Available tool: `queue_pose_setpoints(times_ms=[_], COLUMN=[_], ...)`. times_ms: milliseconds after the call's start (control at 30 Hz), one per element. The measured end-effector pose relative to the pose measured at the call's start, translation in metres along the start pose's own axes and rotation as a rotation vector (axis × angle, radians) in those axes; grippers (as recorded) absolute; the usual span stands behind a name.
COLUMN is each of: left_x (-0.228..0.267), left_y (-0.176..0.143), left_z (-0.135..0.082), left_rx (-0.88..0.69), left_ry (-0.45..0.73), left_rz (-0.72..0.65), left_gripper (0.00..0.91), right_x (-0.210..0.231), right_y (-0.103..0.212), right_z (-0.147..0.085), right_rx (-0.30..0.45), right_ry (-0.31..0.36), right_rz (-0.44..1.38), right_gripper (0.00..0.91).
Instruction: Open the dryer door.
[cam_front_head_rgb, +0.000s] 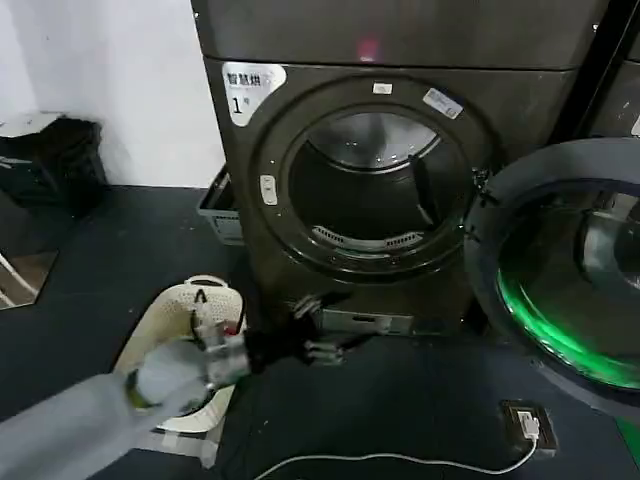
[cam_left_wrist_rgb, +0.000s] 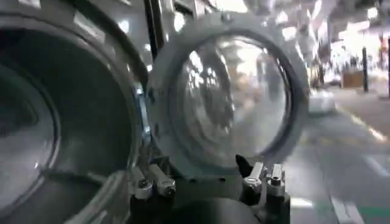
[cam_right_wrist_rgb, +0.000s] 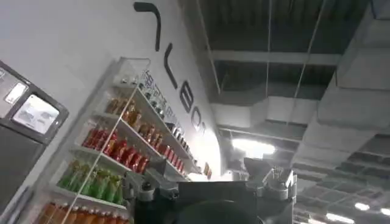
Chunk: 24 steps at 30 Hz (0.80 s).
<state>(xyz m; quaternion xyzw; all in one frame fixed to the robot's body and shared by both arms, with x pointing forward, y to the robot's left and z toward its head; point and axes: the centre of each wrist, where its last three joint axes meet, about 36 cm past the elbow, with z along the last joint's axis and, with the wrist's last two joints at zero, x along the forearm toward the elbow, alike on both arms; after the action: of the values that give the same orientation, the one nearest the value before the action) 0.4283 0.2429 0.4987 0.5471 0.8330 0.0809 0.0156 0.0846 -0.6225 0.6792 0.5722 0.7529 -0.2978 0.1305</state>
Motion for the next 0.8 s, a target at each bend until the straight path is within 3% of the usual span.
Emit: queue_pose_setpoints(times_ms=[367,567,800], left_x=[0.073,0.101,0.144], left_y=[0.02,0.045,0.081], left_z=[-0.031,-0.049,-0.065], left_rx=[-0.148,-0.233,-0.335], left_ry=[0.357,0.426,0.631], left_rz=[-0.009,0.056,0.087], left_gripper=[0.907,0.907,0.907], right_x=[0.007,0.007,0.008], right_y=[0.002,-0.005,-0.01], right_z=[-0.003,-0.006,-0.008], right_rx=[0.012,0.01,0.004], right_ry=[-0.004,-0.005,-0.004], right_rz=[0.01,0.036,0.047], right_gripper=[0.907,0.907,0.907])
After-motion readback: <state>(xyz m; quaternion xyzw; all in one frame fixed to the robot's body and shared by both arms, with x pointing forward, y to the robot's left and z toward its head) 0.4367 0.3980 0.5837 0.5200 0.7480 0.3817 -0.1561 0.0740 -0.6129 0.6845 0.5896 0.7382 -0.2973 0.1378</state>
